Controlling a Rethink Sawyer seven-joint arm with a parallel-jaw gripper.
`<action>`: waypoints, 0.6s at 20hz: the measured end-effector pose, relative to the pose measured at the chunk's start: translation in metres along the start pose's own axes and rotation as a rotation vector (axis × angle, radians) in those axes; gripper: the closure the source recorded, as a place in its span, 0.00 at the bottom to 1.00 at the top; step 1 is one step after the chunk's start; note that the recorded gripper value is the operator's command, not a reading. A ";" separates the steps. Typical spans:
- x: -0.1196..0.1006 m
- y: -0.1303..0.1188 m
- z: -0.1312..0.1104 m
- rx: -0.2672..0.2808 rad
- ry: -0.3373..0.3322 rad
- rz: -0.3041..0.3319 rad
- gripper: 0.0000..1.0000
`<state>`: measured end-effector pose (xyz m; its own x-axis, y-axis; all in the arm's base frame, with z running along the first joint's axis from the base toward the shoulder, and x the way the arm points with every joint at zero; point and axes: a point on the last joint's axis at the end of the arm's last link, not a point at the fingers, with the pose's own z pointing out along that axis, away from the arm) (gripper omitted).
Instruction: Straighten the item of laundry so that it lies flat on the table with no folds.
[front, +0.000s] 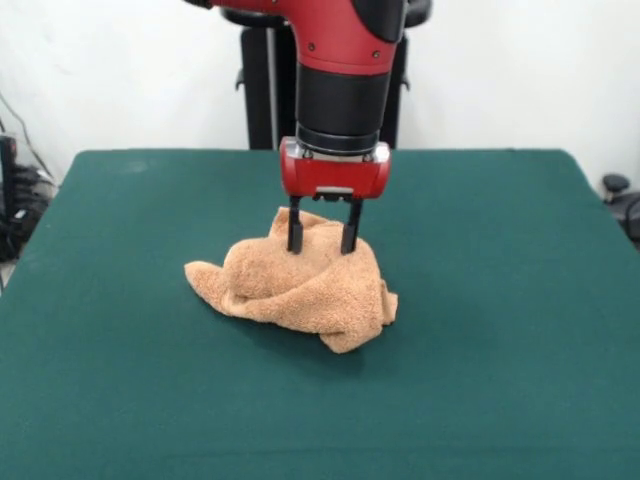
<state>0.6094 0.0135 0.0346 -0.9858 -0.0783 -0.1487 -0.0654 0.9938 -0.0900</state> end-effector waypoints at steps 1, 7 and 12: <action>0.000 0.000 0.000 0.000 0.000 0.000 0.00; 0.008 0.003 0.011 -0.007 0.021 -0.001 0.00; 0.024 0.012 0.037 -0.018 0.044 -0.010 0.00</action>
<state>0.5906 0.0201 -0.0067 -0.9909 -0.0848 -0.1048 -0.0774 0.9943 -0.0732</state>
